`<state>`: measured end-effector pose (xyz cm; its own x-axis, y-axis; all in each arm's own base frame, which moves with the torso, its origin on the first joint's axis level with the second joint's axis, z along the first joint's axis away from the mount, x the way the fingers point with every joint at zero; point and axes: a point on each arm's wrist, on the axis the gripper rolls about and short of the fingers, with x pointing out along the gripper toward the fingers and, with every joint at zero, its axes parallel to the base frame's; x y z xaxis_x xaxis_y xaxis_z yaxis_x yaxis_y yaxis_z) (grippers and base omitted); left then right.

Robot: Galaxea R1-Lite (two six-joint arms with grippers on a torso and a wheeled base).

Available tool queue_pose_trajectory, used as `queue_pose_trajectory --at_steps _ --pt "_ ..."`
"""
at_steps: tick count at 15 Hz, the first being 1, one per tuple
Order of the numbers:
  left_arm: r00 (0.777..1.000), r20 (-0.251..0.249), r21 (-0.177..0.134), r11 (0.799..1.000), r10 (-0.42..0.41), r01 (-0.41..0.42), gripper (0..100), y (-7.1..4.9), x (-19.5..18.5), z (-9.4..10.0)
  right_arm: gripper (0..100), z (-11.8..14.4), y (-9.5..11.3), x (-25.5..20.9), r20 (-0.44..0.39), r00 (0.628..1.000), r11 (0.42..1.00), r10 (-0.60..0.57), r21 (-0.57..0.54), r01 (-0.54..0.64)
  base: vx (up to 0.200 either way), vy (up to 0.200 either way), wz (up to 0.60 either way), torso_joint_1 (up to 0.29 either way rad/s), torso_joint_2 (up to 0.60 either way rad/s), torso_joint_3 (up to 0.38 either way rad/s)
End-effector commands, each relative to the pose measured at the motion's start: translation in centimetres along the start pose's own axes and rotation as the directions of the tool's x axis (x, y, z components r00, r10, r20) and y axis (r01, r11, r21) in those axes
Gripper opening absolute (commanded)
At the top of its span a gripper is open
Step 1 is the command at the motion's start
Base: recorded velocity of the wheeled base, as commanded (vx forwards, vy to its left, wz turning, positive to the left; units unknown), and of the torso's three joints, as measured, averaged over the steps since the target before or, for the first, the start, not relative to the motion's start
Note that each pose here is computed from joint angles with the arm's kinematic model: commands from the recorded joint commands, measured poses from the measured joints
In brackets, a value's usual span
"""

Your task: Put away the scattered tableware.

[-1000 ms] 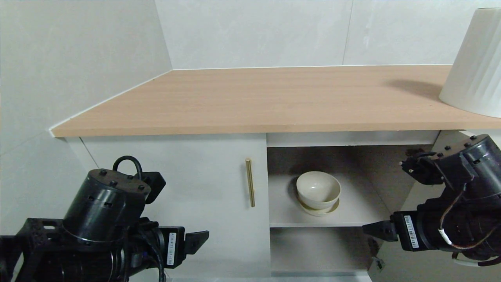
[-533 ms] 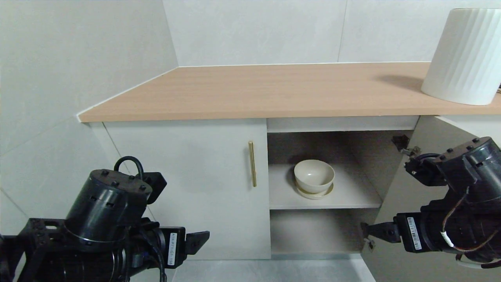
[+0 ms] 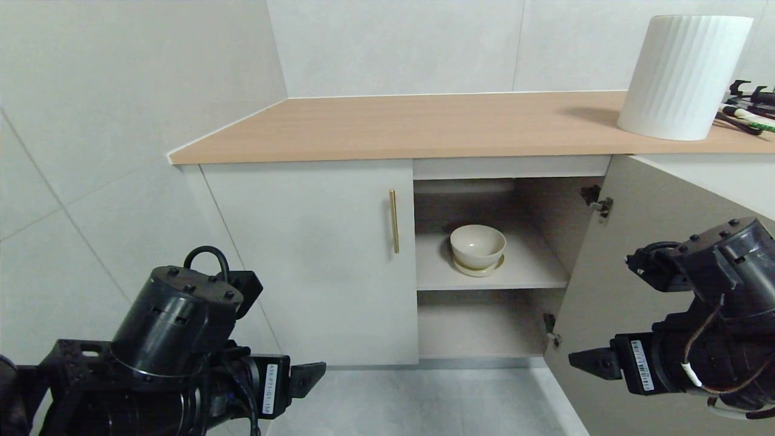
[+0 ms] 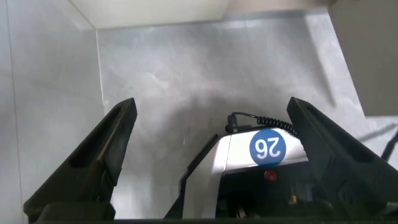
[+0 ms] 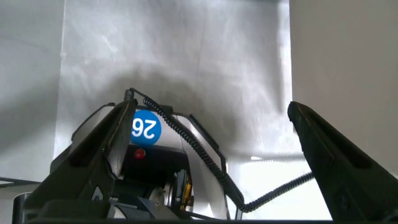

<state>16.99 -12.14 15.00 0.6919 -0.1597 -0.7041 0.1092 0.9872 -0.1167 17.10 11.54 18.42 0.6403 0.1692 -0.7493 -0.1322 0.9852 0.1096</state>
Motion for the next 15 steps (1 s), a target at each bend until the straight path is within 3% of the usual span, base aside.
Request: queue_pose_trajectory --at_steps 1,10,13,15 --pt "1.0 -0.008 0.002 1.0 0.003 -0.003 100 0.0 0.1 -0.1 100 0.0 0.0 0.1 -0.002 1.0 1.0 -0.001 -0.001 0.001 0.0 0.0 0.0 0.0 0.0 0.0" --pt "1.0 -0.008 0.005 1.0 0.011 -0.011 100 0.0 0.3 -0.2 100 -0.1 0.0 0.1 -0.003 1.0 1.0 -0.005 -0.003 0.005 0.0 0.0 0.0 0.0 0.0 0.0" --pt "0.999 -0.011 0.012 0.999 0.046 -0.046 100 0.0 0.7 -0.3 100 -0.3 -0.2 -0.2 -0.003 1.0 1.0 -0.005 -0.018 0.005 0.0 -0.2 0.0 -0.001 0.0 0.001" --pt "0.999 -0.013 0.012 0.999 0.047 -0.047 100 0.0 0.8 -0.3 100 -1.3 -0.8 -1.1 -0.023 1.0 0.995 0.001 -0.099 -0.003 0.0 -0.2 0.0 0.012 0.0 0.0"
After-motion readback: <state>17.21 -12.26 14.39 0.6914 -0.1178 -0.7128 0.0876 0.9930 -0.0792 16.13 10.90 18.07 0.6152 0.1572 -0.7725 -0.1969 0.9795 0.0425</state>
